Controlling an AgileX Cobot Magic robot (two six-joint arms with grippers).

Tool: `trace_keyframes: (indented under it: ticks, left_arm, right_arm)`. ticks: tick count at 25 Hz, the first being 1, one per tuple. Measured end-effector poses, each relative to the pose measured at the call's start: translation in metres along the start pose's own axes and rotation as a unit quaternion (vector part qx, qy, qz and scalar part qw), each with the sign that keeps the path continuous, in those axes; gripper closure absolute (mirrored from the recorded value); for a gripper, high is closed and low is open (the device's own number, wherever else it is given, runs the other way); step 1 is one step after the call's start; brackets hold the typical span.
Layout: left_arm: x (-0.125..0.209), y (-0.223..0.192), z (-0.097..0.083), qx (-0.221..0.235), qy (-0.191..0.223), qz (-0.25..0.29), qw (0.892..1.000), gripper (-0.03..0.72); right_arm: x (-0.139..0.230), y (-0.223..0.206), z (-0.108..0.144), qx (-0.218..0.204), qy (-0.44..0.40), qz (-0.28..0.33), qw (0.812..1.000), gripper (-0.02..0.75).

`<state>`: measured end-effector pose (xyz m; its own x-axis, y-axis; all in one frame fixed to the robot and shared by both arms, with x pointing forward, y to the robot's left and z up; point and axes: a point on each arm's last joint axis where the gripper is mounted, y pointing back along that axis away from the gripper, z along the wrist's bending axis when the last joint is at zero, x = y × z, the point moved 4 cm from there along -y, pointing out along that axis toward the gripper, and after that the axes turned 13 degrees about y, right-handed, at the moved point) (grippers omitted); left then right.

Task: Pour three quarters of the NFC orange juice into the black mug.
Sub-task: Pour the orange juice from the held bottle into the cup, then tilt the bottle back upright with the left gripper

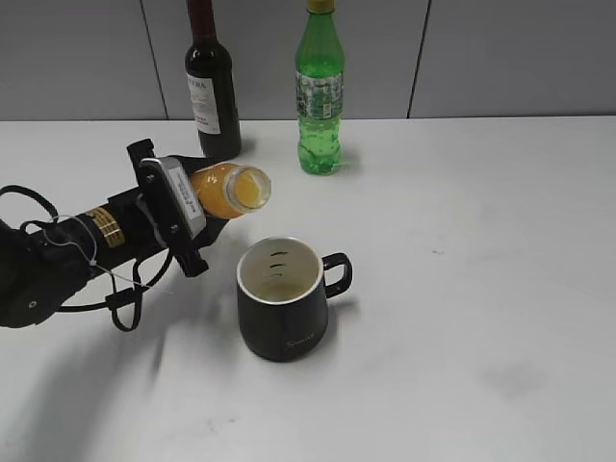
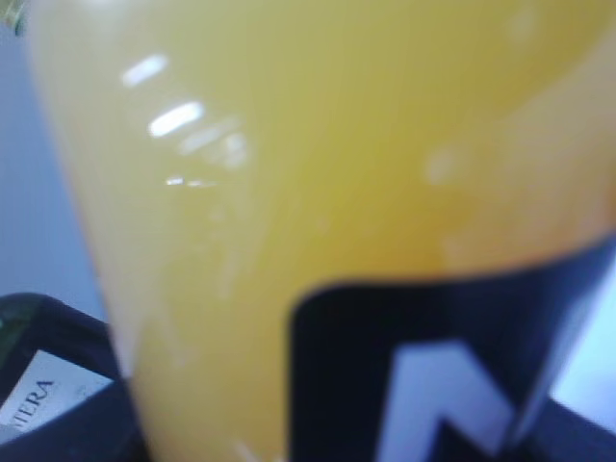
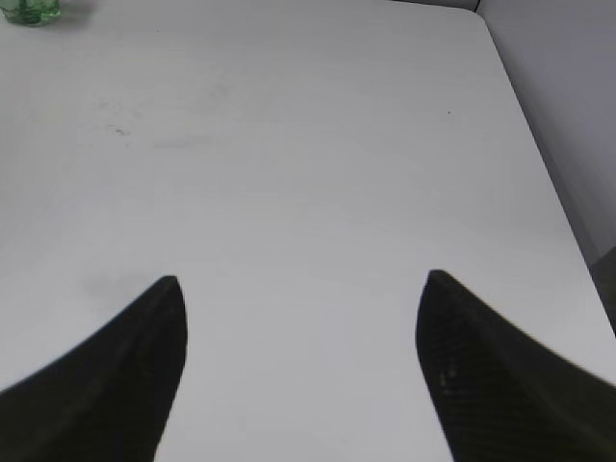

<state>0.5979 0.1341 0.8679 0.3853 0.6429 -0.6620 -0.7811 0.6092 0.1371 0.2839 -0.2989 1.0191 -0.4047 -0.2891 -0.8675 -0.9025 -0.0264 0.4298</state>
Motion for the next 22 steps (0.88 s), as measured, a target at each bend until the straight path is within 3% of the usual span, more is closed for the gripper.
trace_keyframes:
  ticks: [22]
  left_arm:
    - [0.0043, 0.0002, 0.0045, -0.016, -0.09, 0.018, 0.996, 0.216]
  right_arm:
    - [0.0, 0.0, 0.0, 0.0, 0.0, 0.0, 1.0, 0.174]
